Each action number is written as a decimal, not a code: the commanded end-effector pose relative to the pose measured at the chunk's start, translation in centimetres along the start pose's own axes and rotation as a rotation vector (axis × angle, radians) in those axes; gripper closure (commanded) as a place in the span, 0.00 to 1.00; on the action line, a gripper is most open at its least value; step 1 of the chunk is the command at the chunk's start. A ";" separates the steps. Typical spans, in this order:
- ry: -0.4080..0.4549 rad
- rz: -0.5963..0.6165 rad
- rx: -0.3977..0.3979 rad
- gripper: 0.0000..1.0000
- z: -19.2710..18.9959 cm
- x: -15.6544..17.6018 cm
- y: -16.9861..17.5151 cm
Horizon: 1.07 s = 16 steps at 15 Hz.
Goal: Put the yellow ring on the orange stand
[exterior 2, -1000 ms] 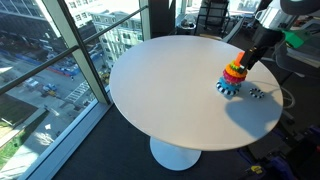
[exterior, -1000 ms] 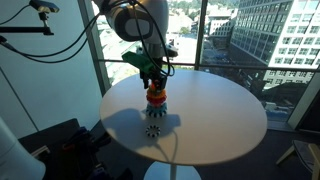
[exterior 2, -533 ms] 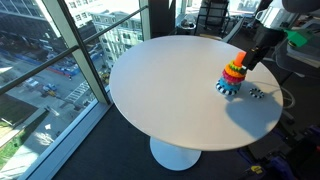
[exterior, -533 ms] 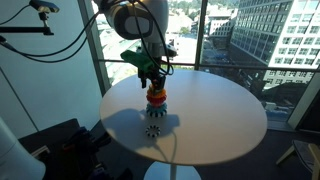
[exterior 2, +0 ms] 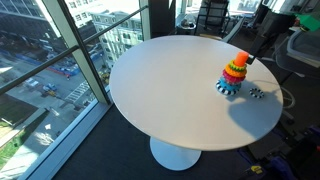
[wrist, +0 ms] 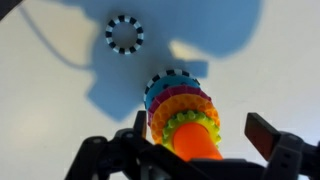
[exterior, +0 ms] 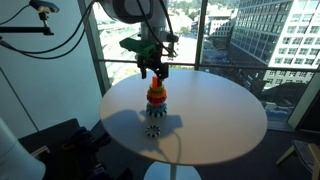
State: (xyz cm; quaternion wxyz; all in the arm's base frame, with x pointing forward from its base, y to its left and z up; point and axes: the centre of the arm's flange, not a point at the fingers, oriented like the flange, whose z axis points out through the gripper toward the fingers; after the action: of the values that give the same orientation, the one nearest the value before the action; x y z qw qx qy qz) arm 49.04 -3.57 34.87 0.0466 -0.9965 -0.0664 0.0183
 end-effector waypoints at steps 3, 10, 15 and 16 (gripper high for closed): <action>0.007 0.075 -0.081 0.00 -5.2 0.1 0.4; -0.110 0.079 -0.098 0.00 -10.7 -1.6 0.1; -0.150 0.082 -0.094 0.00 -14.8 -3.3 -0.3; -0.142 0.088 -0.095 0.00 -15.5 -3.6 -0.4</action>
State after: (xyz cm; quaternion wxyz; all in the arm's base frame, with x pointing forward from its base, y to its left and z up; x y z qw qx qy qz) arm 46.61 -4.68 47.54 0.0004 -0.9955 -0.0327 0.0892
